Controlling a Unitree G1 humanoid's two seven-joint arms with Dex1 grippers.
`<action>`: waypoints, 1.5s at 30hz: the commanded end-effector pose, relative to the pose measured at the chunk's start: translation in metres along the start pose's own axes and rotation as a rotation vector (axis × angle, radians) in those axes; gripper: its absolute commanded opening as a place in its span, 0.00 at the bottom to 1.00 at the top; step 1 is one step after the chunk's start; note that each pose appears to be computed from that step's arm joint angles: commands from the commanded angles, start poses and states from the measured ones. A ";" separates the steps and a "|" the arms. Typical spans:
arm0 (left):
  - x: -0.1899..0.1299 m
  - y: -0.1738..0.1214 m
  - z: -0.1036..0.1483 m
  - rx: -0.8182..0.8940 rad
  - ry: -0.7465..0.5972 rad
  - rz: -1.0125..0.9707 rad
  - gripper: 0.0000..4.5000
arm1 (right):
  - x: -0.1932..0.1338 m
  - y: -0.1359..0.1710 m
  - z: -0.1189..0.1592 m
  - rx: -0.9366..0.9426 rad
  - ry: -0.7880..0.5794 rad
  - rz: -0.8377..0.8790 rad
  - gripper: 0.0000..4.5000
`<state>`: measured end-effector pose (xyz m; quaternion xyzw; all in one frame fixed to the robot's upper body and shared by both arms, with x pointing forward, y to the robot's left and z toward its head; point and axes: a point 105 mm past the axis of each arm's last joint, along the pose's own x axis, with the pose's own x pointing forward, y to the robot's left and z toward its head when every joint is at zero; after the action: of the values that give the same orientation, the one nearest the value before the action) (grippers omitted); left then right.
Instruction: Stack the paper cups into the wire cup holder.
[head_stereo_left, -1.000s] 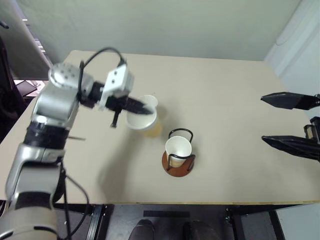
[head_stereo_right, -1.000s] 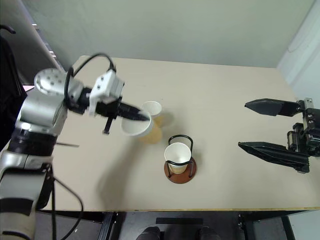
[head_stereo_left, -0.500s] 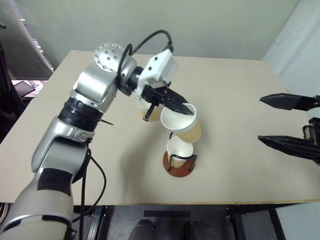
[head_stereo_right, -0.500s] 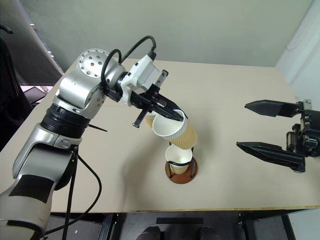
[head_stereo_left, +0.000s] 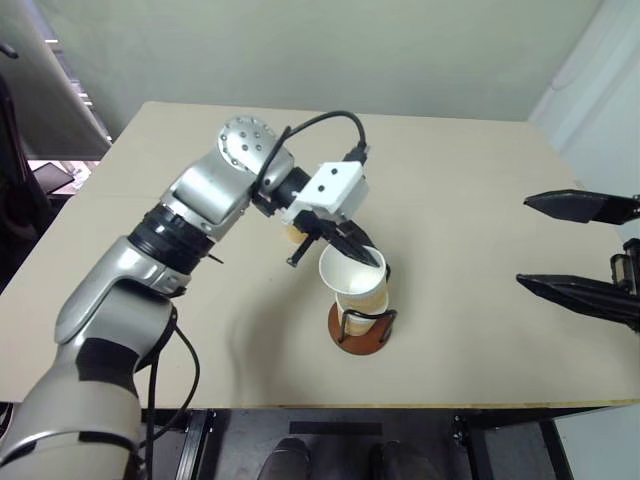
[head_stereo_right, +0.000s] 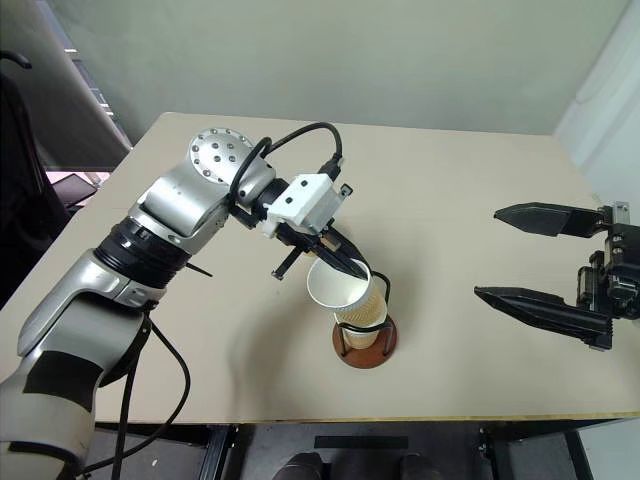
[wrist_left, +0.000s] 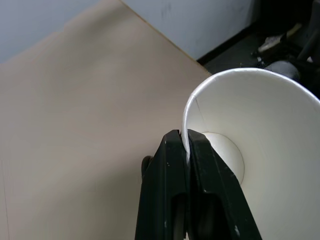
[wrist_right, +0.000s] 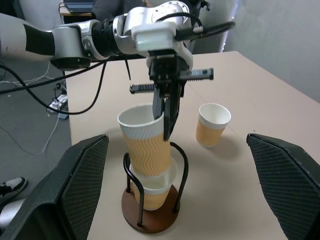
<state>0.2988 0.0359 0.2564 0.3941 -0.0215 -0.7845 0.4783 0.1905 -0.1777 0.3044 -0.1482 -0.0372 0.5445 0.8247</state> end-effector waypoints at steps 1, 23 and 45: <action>0.000 -0.007 0.004 0.038 0.004 -0.049 0.01 | -0.003 0.000 0.007 -0.049 -0.004 -0.022 1.00; 0.010 -0.008 -0.004 0.055 0.036 -0.056 0.99 | 0.001 -0.003 0.001 -0.059 0.020 -0.031 1.00; -0.093 0.027 -0.105 -0.257 0.280 0.617 0.99 | 0.004 -0.010 -0.007 -0.052 0.036 -0.009 1.00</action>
<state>0.4065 0.1314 0.2380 0.3988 0.0446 -0.5412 0.7389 0.2043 -0.1798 0.2942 -0.1643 -0.0194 0.5406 0.8248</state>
